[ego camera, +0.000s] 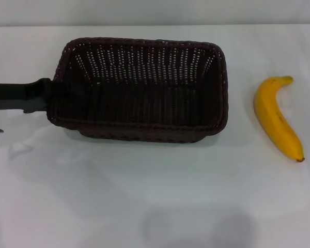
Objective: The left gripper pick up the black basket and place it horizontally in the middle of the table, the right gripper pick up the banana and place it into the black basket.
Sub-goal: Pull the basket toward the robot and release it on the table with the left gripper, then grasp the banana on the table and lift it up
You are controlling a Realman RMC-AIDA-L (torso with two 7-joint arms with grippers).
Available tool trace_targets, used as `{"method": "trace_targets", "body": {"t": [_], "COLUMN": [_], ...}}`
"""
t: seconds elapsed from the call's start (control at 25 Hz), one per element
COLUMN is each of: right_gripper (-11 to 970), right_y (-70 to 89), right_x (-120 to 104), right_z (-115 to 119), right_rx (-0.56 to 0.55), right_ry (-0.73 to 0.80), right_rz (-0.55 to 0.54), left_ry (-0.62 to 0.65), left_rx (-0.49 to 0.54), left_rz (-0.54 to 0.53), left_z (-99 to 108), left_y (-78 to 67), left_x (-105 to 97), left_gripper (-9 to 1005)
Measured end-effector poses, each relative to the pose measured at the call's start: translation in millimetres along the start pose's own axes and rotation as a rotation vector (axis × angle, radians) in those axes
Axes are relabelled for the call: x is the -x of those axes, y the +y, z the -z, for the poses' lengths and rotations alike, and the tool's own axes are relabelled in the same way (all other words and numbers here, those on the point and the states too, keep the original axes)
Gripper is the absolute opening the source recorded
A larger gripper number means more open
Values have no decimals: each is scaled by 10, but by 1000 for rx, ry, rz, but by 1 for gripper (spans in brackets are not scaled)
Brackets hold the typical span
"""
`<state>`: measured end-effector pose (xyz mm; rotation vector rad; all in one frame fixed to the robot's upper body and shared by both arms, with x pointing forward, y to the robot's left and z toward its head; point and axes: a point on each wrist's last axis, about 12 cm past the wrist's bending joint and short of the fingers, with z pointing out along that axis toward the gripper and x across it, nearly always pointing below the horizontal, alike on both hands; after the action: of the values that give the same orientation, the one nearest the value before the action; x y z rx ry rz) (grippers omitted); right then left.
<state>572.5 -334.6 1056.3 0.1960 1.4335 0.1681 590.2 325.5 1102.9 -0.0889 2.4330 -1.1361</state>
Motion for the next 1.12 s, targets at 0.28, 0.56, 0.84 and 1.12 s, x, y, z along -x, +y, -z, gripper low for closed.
{"method": "trace_targets", "body": {"t": [0.28,0.56,0.84,1.12], "right_gripper": [764,760,756,752], "right_y": [-1,-4,-67,-309], "right_x": [1,5,59,370], "right_z": [0,-2,-15,-121], "right_rx": [-1,1,44,208], "right_ry": [-1,-1,11,188], "right_rz": [0,1,-156,-350], "left_ry": [-18,-144,-422,-949], "left_rx": [-81,-159,-277,-148], "left_rz": [-60,-61,-176,-250], "left_z": [68,325,666,774], "left_y": [27,151,228,528], "left_x": [-140,-318,-554,-1185], "left_gripper": [736,883,880,879]}}
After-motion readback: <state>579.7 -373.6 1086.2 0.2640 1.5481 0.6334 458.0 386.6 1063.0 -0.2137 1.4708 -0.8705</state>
